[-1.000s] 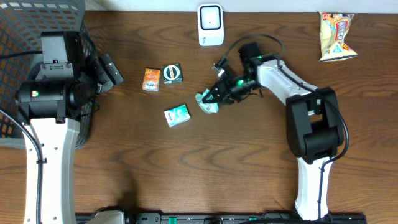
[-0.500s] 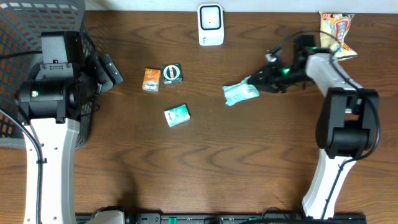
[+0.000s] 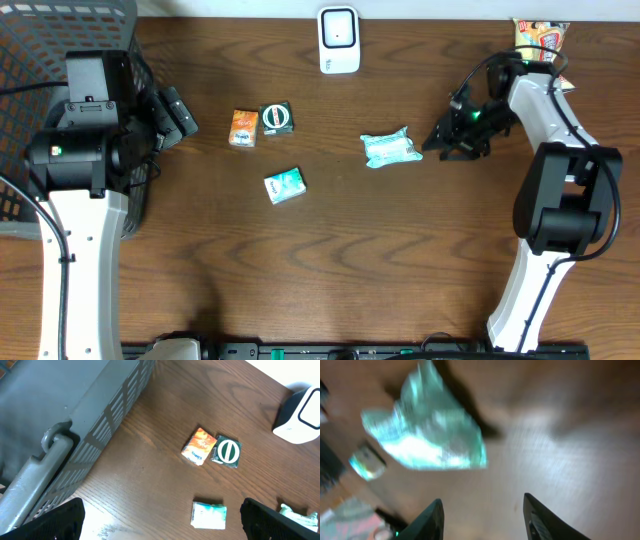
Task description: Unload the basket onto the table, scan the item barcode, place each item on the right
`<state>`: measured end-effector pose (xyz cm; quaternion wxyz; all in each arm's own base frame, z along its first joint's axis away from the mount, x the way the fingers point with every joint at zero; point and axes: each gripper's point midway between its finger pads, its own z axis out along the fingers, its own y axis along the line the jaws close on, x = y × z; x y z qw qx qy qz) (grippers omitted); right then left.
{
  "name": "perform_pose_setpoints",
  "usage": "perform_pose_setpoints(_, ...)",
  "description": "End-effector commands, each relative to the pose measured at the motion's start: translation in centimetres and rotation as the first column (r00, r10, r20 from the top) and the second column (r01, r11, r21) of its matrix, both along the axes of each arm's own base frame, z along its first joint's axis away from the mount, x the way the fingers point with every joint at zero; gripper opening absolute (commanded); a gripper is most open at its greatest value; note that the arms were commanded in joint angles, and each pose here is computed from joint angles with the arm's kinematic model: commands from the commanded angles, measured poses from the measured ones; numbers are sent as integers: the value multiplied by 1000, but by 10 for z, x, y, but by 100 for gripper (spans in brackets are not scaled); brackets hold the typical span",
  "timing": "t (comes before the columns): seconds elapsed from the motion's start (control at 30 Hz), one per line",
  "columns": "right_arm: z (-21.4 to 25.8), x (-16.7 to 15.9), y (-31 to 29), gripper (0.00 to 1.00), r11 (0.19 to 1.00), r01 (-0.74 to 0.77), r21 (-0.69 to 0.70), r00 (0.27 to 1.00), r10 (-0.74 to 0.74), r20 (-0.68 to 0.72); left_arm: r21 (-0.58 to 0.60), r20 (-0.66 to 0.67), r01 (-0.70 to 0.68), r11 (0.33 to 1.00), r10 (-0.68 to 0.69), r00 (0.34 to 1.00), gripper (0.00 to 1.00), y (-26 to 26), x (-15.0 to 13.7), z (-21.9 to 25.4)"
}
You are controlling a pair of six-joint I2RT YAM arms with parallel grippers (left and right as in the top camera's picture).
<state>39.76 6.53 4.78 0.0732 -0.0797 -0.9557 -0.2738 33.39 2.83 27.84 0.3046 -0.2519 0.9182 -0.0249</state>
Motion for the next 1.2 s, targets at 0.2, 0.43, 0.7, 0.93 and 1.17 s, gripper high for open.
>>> perform_pose_setpoints(0.2, 2, -37, 35, 42, 944, -293, -153, 956, 289, -53, 0, 5, -15, 1000, 15, 1000, 98, 2, -2, 2)
perform_pose_setpoints(0.43, -7, -31, 52, 38, 892, -352, -282, 933, 359, -27, 0, 5, -15, 1000, 15, 1000, 98, 2, -2, 2)
perform_pose_setpoints(0.7, -15, -6, 35, 28, 872, -183, -454, 977, 214, 17, 0, 5, -15, 1000, 15, 1000, 98, 2, -2, 2)
perform_pose_setpoints(0.93, -12, 49, 49, 41, 907, -83, -414, 949, 199, 246, 0, 5, -15, 1000, 15, 1000, 98, 2, -2, 2)
perform_pose_setpoints(1.17, 9, 76, 98, 49, 982, -106, -158, 901, 162, 402, 0, 5, -15, 1000, 15, 1000, 98, 2, -2, 2)
